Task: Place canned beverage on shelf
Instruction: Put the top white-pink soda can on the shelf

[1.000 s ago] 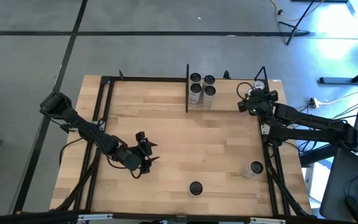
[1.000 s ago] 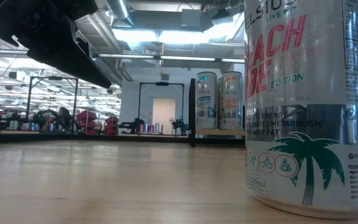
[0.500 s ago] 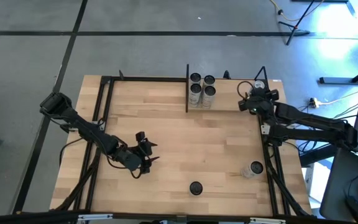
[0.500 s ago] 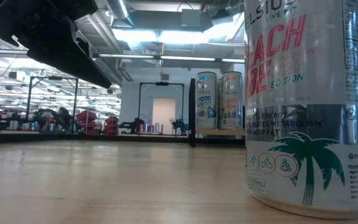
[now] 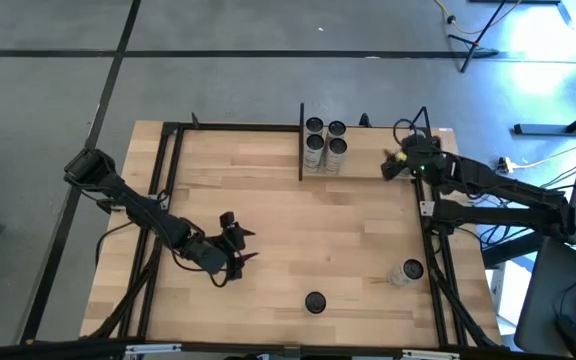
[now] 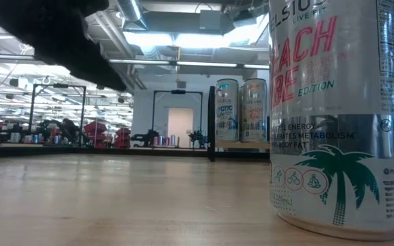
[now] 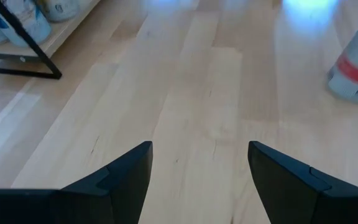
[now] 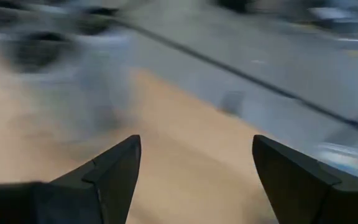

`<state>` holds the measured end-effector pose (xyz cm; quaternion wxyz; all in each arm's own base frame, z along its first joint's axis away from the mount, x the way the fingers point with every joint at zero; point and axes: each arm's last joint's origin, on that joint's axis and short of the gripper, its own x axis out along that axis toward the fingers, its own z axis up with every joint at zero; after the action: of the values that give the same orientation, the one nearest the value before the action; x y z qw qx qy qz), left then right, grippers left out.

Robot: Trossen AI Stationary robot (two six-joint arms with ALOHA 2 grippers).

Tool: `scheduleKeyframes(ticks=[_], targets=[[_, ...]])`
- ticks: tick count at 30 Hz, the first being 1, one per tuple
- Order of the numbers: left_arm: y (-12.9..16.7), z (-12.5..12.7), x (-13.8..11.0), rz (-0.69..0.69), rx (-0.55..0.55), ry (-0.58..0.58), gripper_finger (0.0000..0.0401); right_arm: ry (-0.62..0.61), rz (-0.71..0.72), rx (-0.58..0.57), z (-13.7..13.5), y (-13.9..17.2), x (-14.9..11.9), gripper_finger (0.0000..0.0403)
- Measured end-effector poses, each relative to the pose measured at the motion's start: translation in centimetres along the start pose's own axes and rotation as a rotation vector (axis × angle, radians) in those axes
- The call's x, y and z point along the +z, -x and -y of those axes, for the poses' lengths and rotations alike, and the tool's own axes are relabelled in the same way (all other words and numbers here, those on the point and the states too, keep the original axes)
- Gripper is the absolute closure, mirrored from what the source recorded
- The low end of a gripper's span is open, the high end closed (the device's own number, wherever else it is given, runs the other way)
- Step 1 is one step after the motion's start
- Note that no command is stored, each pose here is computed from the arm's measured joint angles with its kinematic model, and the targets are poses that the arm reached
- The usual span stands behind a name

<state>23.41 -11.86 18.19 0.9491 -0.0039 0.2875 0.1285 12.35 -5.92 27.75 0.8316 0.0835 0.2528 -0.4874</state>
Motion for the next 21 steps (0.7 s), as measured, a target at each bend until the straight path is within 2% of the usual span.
scheduleKeyframes(ticks=[4,8,11,14,18,21], targets=[[0.0,0.3,0.7,0.059,-0.021,0.015,0.0144,0.016,-0.012,0.349,-2.4,0.8,0.2,0.0109],[0.0,0.6,1.2,0.095,-0.071,0.021,0.0144,0.080,0.010,0.642,-5.5,2.6,0.0,0.0109],[-0.4,1.2,1.2,0.116,-0.122,-0.001,0.0144,0.134,0.049,0.828,-8.5,4.0,-1.3,0.0109],[-1.1,1.9,1.2,0.149,-0.169,-0.033,0.0144,0.195,0.065,0.963,-11.3,5.4,-2.8,0.0109],[-1.9,2.7,1.2,0.212,-0.185,-0.104,0.0144,0.280,0.068,1.048,-14.8,6.7,-5.2,0.0109],[-2.4,3.0,1.4,0.253,-0.200,-0.103,0.0144,0.346,0.083,1.110,-17.1,7.5,-7.0,0.0109]])
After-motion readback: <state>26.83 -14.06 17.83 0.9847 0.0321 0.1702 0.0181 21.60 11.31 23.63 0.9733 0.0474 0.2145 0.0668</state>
